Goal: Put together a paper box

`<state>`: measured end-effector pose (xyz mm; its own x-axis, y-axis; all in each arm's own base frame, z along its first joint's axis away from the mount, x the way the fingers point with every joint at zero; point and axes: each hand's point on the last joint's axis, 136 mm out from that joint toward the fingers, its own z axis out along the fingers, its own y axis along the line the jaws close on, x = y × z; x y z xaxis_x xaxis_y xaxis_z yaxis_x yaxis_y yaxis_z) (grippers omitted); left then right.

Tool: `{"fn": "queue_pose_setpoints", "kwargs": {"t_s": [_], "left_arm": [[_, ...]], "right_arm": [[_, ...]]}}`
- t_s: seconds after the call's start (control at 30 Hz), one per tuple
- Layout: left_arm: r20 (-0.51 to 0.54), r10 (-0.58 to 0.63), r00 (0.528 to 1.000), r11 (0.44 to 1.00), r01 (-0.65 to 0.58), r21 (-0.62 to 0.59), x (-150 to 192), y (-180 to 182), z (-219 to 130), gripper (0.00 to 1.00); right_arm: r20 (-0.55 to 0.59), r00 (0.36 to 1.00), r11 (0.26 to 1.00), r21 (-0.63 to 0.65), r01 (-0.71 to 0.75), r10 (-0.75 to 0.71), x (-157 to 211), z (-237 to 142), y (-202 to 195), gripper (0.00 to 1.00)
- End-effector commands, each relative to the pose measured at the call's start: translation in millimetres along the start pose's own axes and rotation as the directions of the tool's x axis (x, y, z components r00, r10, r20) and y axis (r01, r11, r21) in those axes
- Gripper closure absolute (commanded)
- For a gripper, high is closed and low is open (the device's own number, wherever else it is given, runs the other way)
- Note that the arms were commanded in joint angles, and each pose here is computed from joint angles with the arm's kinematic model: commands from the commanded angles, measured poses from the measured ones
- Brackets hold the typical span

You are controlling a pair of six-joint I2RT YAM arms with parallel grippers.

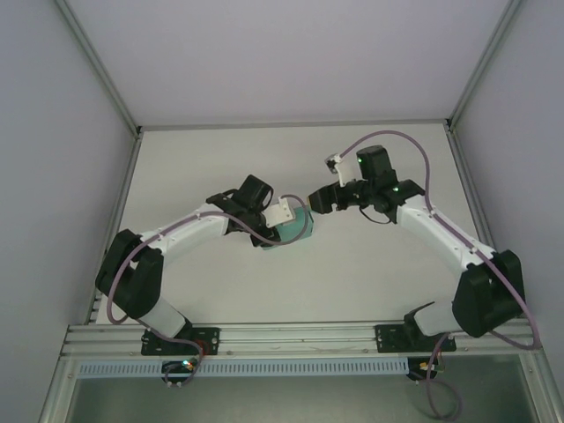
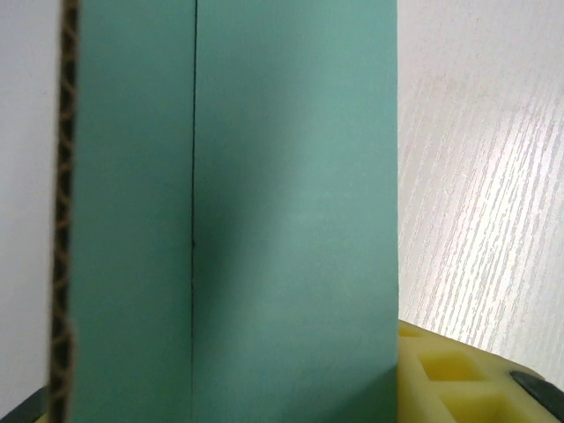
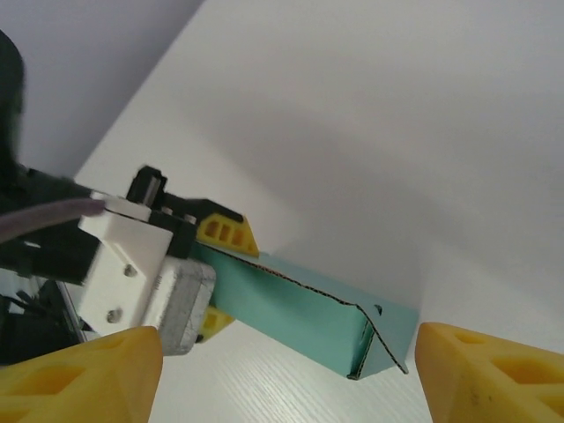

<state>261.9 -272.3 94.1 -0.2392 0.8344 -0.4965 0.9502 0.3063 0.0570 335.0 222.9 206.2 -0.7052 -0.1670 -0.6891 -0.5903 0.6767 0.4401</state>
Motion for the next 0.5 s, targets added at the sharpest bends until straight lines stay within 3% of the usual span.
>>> {"fn": "queue_pose_setpoints", "kwargs": {"t_s": [0.0,0.17,0.47], "left_arm": [[-0.019,-0.024,1.0,0.998,0.025,0.054,6,-5,0,0.6],[-0.001,-0.046,0.999,0.997,0.046,0.063,6,-3,-3,0.59],[-0.01,-0.046,0.999,0.996,0.047,0.073,6,-3,-2,0.59]], "right_arm": [[-0.112,0.994,0.999,0.033,0.021,-0.017,20,11,-12,0.33],[-0.188,0.982,1.0,0.013,0.026,-0.023,32,26,-12,0.43],[-0.231,0.97,0.989,0.101,0.105,-0.08,31,43,-21,0.47]]}}
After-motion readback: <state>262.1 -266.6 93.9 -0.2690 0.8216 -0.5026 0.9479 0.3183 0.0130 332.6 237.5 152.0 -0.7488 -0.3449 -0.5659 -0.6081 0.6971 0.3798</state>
